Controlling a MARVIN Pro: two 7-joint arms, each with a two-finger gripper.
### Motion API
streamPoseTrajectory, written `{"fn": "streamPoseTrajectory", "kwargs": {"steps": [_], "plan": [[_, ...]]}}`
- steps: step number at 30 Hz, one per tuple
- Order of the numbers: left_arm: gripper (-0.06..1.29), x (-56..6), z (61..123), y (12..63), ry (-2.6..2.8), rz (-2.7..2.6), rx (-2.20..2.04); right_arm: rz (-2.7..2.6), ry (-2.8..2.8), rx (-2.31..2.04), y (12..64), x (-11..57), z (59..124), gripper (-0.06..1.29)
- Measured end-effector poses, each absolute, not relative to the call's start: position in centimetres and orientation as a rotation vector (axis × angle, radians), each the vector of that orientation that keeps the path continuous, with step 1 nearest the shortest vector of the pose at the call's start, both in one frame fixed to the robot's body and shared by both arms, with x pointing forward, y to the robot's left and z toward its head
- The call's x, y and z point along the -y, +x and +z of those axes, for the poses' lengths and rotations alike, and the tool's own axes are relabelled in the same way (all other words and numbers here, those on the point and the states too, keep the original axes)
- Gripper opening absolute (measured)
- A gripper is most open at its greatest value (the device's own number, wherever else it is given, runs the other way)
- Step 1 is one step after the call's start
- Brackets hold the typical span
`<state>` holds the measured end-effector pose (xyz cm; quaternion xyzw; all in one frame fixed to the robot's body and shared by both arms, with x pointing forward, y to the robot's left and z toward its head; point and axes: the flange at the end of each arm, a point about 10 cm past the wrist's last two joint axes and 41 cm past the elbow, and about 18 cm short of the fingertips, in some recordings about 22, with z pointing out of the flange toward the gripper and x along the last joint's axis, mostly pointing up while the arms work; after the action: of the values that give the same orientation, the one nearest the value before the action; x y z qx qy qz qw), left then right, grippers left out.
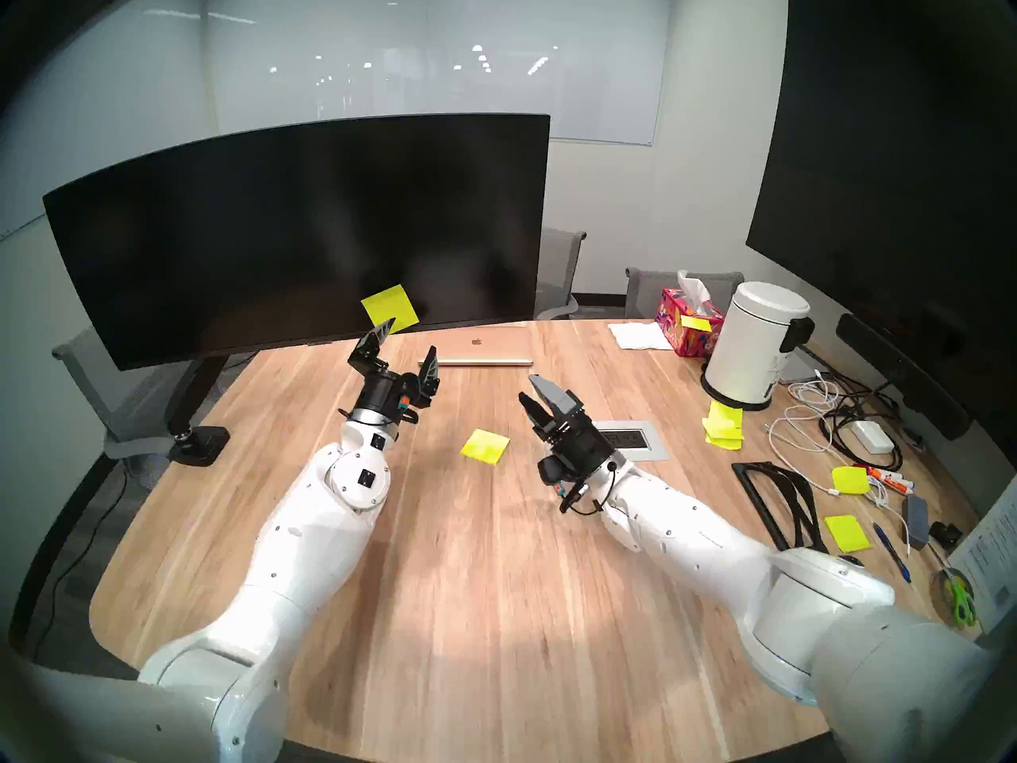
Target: Peel one sticky note off the pad and stick it onto the monitor, then press it flat
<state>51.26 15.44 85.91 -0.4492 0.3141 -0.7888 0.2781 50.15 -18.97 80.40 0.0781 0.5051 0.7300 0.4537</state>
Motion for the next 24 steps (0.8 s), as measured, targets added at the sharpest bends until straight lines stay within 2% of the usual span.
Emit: {"fn": "streamPoseTrajectory", "kwargs": {"steps": [9, 24], "plan": [[1.27, -15.0, 84.1, 48.8, -1.118, -2.117, -0.898, 1.802, 0.193, -1.247, 50.1, 19.0, 80.4, 1.23], [1.27, -14.2, 83.3, 47.4, -1.016, -2.232, -0.955, 1.802, 0.193, -1.247, 50.1, 19.0, 80.4, 1.23]]}}
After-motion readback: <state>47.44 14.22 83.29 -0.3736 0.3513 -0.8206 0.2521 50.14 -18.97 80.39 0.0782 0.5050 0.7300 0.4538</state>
